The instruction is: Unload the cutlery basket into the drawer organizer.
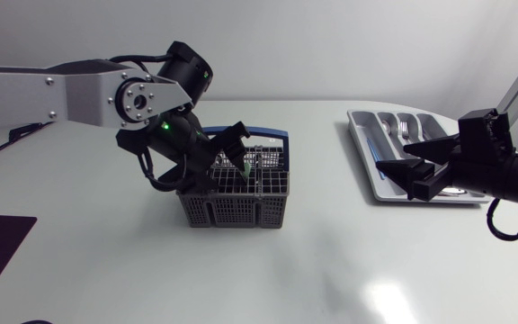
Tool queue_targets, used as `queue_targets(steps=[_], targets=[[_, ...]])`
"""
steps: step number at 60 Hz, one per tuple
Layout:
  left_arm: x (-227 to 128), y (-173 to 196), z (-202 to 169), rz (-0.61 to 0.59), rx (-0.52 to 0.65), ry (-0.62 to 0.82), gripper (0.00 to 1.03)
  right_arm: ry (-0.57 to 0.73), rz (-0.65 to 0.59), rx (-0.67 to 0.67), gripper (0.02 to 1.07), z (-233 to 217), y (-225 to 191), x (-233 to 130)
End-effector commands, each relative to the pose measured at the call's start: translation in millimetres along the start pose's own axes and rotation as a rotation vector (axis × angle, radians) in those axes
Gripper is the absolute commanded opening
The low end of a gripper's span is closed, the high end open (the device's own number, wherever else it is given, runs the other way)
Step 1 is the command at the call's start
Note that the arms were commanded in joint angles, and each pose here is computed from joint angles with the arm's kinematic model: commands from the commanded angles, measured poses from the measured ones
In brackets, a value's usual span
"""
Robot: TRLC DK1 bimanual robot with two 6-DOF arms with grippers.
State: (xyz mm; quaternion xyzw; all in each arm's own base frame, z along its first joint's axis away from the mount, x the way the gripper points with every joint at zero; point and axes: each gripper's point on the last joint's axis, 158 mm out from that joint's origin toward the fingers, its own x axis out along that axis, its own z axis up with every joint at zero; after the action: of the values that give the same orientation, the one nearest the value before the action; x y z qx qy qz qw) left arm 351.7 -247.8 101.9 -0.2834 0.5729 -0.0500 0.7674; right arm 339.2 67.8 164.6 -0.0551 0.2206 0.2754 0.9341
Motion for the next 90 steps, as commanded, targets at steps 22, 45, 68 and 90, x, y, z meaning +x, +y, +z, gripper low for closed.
queue_targets(steps=[22, 45, 68, 90], targets=[[18, -15, -1, 0.017, -0.027, 0.037, 0.59, 0.149, 0.106, 0.090, 1.02, -49, 32, 20], [22, -13, 1, 0.039, -0.025, 0.031, 0.42, 0.163, 0.110, 0.093, 1.02, -56, 32, 23], [22, -14, 7, 0.052, -0.013, 0.000, 0.24, 0.167, 0.116, 0.094, 1.02, -58, 35, 23], [26, -13, 5, 0.056, -0.005, 0.006, 0.18, 0.174, 0.119, 0.096, 1.02, -62, 37, 23]])
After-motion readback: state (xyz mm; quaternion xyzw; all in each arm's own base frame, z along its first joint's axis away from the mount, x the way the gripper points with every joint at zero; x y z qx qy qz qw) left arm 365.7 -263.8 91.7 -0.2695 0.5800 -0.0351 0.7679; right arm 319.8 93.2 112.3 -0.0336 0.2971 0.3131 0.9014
